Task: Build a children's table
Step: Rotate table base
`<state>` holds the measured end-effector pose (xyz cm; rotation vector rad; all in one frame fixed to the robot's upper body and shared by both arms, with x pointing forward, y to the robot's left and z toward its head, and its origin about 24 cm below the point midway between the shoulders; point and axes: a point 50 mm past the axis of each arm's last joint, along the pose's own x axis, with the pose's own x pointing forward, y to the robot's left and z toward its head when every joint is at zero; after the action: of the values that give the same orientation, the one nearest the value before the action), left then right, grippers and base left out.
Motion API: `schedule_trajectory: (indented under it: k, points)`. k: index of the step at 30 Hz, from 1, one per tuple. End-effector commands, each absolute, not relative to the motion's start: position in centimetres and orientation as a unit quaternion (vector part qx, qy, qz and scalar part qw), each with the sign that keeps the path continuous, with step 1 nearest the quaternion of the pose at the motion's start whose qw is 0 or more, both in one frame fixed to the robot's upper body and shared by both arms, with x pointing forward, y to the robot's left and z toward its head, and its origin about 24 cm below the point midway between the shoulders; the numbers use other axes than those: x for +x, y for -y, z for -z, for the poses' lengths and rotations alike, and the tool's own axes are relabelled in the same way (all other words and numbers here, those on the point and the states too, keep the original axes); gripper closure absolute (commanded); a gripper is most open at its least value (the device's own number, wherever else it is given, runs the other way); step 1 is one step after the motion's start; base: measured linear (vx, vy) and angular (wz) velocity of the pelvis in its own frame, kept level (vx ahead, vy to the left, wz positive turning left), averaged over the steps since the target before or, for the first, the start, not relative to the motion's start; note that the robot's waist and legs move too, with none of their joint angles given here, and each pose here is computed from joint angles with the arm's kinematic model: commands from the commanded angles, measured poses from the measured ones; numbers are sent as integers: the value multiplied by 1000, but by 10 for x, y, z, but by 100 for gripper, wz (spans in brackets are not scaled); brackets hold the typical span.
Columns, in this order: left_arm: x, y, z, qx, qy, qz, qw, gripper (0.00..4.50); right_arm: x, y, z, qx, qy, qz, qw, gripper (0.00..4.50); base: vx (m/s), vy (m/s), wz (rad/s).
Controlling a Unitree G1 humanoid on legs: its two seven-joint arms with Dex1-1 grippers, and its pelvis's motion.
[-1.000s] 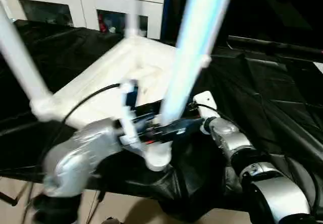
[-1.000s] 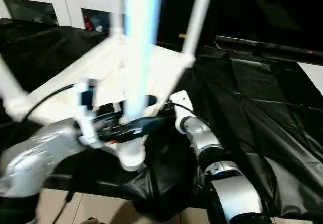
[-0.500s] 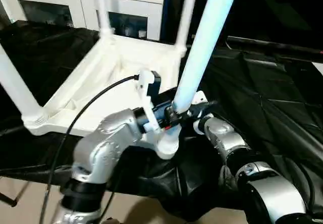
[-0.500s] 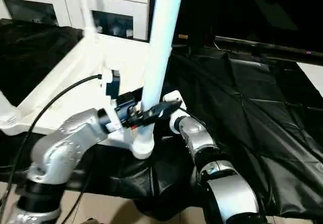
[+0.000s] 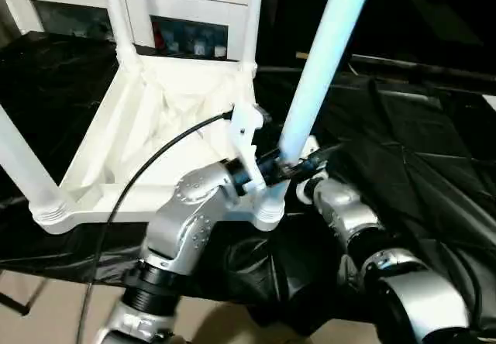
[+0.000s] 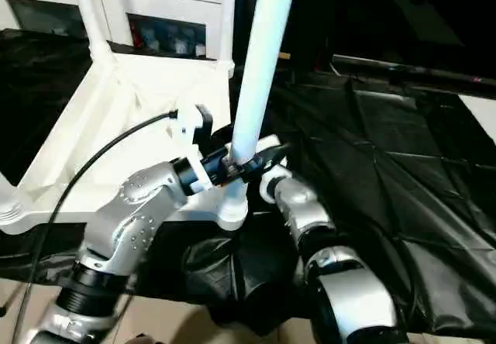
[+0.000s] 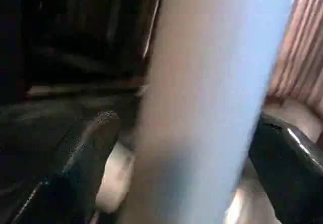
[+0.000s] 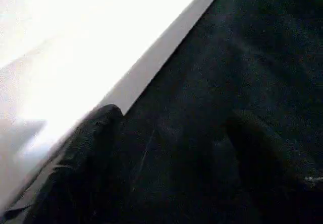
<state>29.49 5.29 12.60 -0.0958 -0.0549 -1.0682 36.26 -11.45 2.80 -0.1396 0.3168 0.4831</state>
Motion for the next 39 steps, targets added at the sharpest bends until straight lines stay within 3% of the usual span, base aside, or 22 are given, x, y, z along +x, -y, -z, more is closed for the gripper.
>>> schedule_trajectory:
  k: [1, 4, 8, 11, 14, 15, 17, 22, 24, 28, 31, 33, 36, 37, 39]
  points:
    - [295, -59, -122, -18, 15, 526, 850, 3, 369, 131, -39, -69, -135, -219, 964, 80, 0, 0, 0]
    - [288, -82, -106, 11, -30, 574, 818, 3, 369, 154, -45, -97, -134, -229, 959, 80, 0, 0, 0]
    - [288, -102, -92, 56, -65, 592, 802, 3, 364, 167, -50, -108, -131, -276, 946, 80, 0, 0, 0]
    - [292, -119, -81, 98, -99, 595, 792, 39, 358, 179, -55, -145, -127, -318, 928, 80, 0, 0, 0]
    - [294, -128, -73, 128, -129, 601, 779, 42, 353, 185, -59, -167, -126, -347, 914, 80, 0, 0, 0]
    - [299, -137, -65, 152, -154, 599, 771, 70, 346, 192, -63, -182, -128, -381, 898, 80, 0, 0, 0]
    - [306, -146, -58, 182, -177, 589, 767, 70, 338, 197, -70, -195, -127, -408, 883, 80, 0, 0, 0]
    - [311, -152, -54, 192, -195, 584, 764, 115, 324, 200, -78, -188, -138, -463, 855, 80, 0, 0, 0]
    - [314, -154, -54, 192, -204, 592, 755, 126, 304, 198, -83, -179, -159, -531, 813, 80, 0, 0, 0]
    - [318, -155, -53, 190, -209, 601, 748, 163, 297, 195, -84, -175, -168, -547, 801, 80, 0, 0, 0]
    - [319, -156, -53, 183, -215, 608, 742, 166, 292, 193, -84, -169, -173, -558, 793, 80, 0, 0, 0]
    - [320, -158, -53, 175, -216, 609, 743, 204, 288, 192, -83, -164, -181, -564, 789, 80, 0, 0, 0]
    - [320, -160, -53, 165, -225, 615, 737, 208, 282, 190, -83, -153, -193, -572, 782, 80, 0, 0, 0]
    - [320, -161, -52, 165, -228, 616, 736, 220, 280, 190, -83, -148, -196, -575, 781, 53, 0, 0, 0]
    - [320, -162, -51, 169, -234, 617, 732, 248, 278, 189, -83, -141, -199, -577, 779, 47, 0, 0, 0]
